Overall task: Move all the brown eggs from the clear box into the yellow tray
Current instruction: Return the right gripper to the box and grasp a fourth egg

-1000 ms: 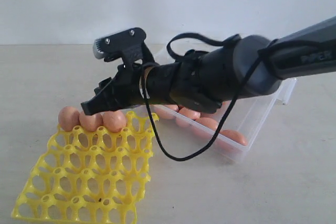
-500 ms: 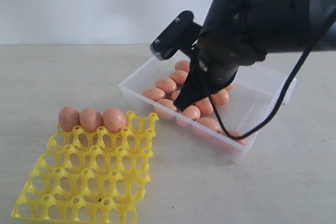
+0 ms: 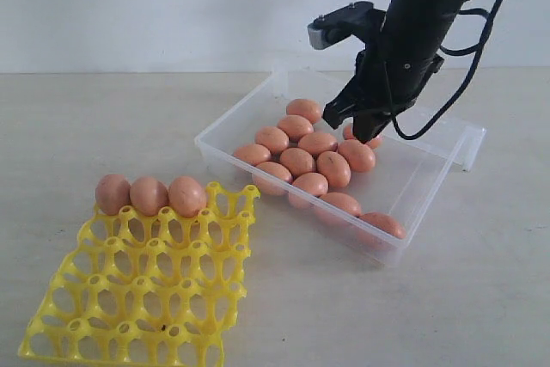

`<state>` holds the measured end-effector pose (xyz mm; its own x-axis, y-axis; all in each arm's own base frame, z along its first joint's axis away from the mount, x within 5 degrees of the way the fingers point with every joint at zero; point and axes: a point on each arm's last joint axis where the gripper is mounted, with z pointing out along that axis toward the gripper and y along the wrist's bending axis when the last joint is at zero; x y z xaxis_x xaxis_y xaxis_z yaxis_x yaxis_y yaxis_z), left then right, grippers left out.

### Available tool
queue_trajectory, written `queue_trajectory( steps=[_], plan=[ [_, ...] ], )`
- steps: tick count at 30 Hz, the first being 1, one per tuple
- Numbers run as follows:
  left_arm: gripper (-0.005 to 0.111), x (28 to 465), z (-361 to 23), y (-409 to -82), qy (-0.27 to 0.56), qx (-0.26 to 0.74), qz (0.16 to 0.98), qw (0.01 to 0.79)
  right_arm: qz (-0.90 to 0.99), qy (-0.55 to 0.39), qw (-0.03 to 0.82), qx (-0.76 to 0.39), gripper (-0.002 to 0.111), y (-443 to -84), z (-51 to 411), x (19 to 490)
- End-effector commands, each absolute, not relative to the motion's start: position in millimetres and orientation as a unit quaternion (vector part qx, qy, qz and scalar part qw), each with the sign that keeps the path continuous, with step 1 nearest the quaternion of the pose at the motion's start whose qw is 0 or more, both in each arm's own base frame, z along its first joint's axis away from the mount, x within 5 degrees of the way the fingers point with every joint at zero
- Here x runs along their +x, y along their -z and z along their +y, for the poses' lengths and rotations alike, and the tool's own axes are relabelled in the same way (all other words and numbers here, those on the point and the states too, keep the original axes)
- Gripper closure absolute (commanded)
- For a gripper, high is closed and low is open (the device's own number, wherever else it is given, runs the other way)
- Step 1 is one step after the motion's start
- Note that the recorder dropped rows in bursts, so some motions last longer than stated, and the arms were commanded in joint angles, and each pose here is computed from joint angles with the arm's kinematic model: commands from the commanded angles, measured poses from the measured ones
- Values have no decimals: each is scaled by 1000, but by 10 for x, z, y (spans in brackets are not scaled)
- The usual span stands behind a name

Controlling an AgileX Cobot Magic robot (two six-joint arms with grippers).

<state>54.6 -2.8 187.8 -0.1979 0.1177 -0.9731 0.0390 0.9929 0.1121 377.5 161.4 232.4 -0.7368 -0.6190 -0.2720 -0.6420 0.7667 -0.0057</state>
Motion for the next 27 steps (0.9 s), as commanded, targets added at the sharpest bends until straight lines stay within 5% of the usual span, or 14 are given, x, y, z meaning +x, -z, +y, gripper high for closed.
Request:
queue_trajectory(
  steps=[1, 3, 27],
  plan=[
    [111, 547, -29, -1876, -33, 53, 771, 634, 918, -22, 147, -368, 61, -2260, 1590, 3871],
    [111, 547, -29, -1876, -33, 53, 771, 634, 914, -17, 168, -368, 52, -2243, 1602, 3921],
    [111, 547, -29, -1876, -33, 53, 771, 634, 921, 18, 164, -353, 54, -1571, 1625, 4182]
  ],
)
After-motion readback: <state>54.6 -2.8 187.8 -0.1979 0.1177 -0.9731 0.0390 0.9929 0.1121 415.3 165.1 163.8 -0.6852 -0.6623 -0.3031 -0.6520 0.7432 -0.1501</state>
